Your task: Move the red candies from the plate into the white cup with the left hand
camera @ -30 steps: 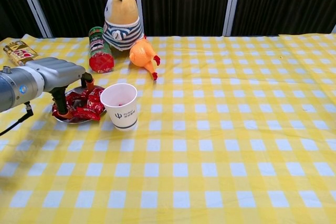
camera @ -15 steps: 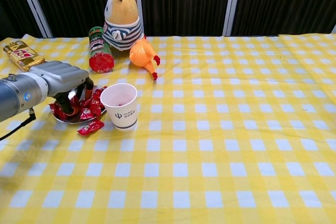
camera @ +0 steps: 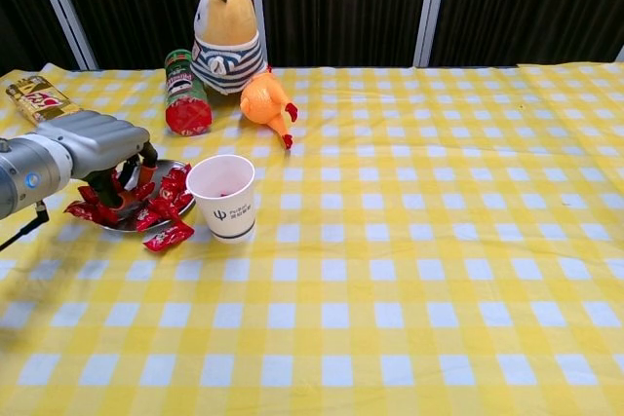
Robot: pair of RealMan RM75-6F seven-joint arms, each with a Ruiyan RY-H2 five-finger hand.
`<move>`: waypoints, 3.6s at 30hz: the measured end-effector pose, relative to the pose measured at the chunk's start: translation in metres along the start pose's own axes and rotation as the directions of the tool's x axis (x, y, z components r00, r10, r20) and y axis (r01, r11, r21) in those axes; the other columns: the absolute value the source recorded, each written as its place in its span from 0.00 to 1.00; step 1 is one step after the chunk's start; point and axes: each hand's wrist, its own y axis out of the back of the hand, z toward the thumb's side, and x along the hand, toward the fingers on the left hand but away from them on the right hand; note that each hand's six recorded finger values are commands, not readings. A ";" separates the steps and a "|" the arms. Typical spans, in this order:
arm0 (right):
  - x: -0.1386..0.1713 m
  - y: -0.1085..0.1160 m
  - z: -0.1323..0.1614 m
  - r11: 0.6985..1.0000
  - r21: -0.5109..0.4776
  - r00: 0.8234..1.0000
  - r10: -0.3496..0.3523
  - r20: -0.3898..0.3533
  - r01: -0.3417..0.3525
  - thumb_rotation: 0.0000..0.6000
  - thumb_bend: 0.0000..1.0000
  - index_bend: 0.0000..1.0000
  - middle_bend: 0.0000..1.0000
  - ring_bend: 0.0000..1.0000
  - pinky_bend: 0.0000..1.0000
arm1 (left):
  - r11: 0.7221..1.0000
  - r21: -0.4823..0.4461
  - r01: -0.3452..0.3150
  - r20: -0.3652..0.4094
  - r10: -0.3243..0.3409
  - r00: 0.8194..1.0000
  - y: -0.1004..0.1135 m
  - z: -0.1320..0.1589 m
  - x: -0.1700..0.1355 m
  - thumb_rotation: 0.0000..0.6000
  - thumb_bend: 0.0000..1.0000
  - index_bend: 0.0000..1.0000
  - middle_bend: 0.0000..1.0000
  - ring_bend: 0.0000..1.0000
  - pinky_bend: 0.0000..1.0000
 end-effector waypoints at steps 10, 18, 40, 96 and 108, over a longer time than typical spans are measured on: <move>0.000 0.000 0.001 1.000 0.004 1.000 -0.003 -0.004 0.003 1.00 0.39 0.00 0.00 0.00 0.00 | 0.997 -0.045 -0.066 -0.014 0.065 0.998 0.030 -0.013 -0.005 1.00 0.46 0.50 0.61 0.74 0.85; 0.001 0.001 0.001 1.000 0.004 1.000 -0.006 -0.003 0.006 1.00 0.39 0.00 0.00 0.00 0.00 | 0.991 -0.073 -0.112 0.012 0.113 0.994 0.057 -0.008 -0.014 1.00 0.46 0.51 0.61 0.74 0.85; 0.000 0.001 0.001 1.000 0.007 1.000 -0.011 -0.007 0.011 1.00 0.39 0.00 0.00 0.00 0.00 | 0.982 -0.107 -0.158 0.191 0.177 0.965 0.095 0.049 -0.051 1.00 0.46 0.49 0.60 0.74 0.85; -0.001 0.001 0.001 1.000 0.005 1.000 -0.010 -0.004 0.010 1.00 0.39 0.00 0.00 0.00 0.00 | 0.999 -0.025 -0.025 0.051 0.026 0.998 0.035 -0.001 -0.021 1.00 0.24 0.28 0.27 0.73 0.84; -0.002 0.002 0.000 1.000 0.002 1.000 -0.009 0.001 0.009 1.00 0.39 0.00 0.00 0.00 0.00 | 1.000 -0.010 0.022 0.083 -0.022 0.996 0.016 0.018 -0.007 1.00 0.24 0.27 0.24 0.73 0.84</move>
